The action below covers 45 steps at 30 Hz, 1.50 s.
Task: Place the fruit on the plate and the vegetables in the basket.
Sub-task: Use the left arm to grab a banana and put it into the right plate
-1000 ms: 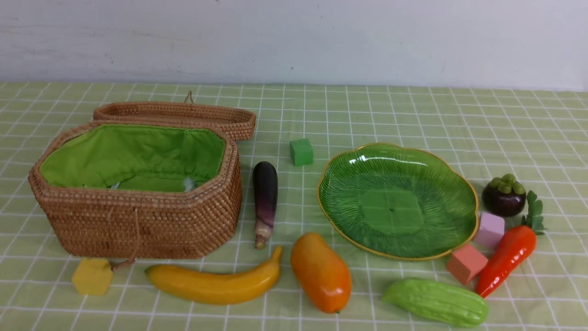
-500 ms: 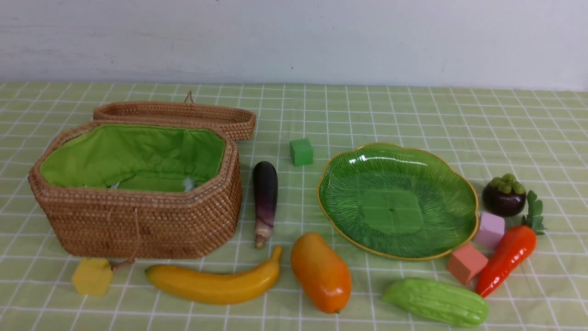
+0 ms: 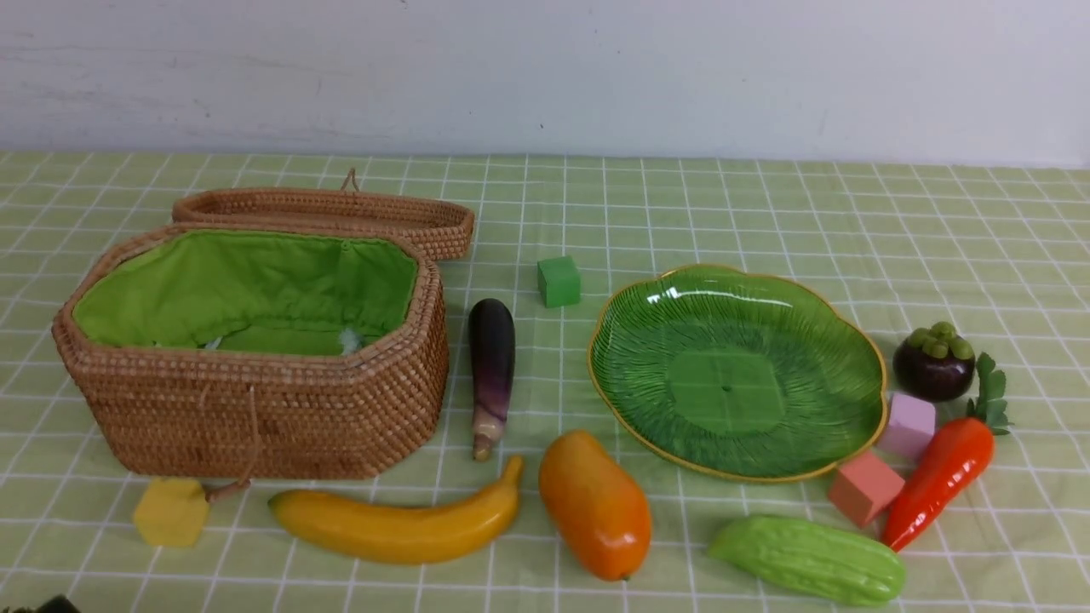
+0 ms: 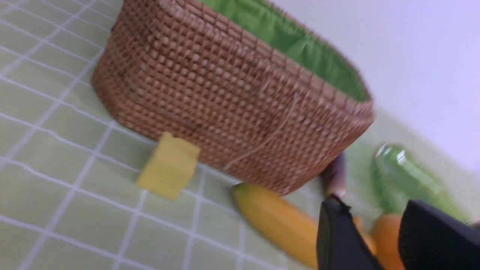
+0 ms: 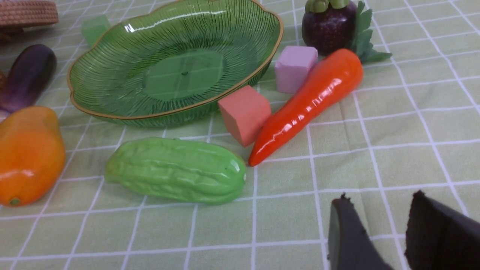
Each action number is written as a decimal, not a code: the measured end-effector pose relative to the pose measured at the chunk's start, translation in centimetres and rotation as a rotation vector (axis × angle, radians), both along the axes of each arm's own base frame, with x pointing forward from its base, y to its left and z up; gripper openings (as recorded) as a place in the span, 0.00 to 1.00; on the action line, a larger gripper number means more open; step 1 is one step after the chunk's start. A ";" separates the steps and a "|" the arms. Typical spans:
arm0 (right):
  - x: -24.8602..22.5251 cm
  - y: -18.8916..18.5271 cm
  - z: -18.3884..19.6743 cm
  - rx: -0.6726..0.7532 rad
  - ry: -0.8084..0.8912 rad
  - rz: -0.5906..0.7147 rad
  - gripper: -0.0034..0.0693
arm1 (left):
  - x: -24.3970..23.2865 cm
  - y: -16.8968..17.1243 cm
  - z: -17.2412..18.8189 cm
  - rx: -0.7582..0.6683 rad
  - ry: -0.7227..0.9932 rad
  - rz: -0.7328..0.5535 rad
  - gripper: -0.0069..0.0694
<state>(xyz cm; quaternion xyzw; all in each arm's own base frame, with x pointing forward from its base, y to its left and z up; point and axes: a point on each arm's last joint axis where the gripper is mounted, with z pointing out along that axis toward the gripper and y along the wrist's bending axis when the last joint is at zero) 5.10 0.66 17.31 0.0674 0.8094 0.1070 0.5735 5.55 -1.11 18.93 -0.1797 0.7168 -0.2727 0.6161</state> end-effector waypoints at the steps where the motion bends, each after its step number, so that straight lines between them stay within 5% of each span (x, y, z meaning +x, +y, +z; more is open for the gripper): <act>1: 0.0 0.0 0.0 0.000 0.000 0.000 0.38 | 0.0 0.0 0.2 -0.069 -0.014 0.006 0.40; 6: 0.0 0.0 0.0 0.000 0.000 0.000 0.38 | 0.1 0.3 1.3 -0.333 -0.097 0.042 0.40; 12: 0.0 0.0 0.0 -0.001 0.000 0.000 0.38 | 0.0 1.0 2.5 -0.429 -0.222 0.088 0.40; 15: 0.0 -0.1 0.0 -0.013 -0.002 -0.005 0.38 | -0.3 0.8 4.2 -0.431 -0.242 0.064 0.30; 20: 0.2 -0.2 0.2 -0.049 -0.049 -0.009 0.38 | -0.2 0.1 7.8 -0.247 -0.164 0.004 0.08; 28: 0.5 -0.1 2.4 0.360 -0.275 -0.074 0.38 | 2.2 -1.1 12.1 0.196 0.102 -0.125 0.07; 33: 0.3 0.0 4.4 0.433 -0.303 -0.055 0.31 | 4.3 -2.1 13.9 0.434 0.235 -0.281 0.07; 38: -0.4 1.1 10.7 0.242 -0.158 0.121 0.20 | 7.1 -3.7 15.2 0.593 0.356 -0.519 0.07; 45: -1.0 2.3 16.6 -0.078 0.126 0.407 0.16 | 10.7 -7.8 13.2 0.869 0.418 -0.838 0.07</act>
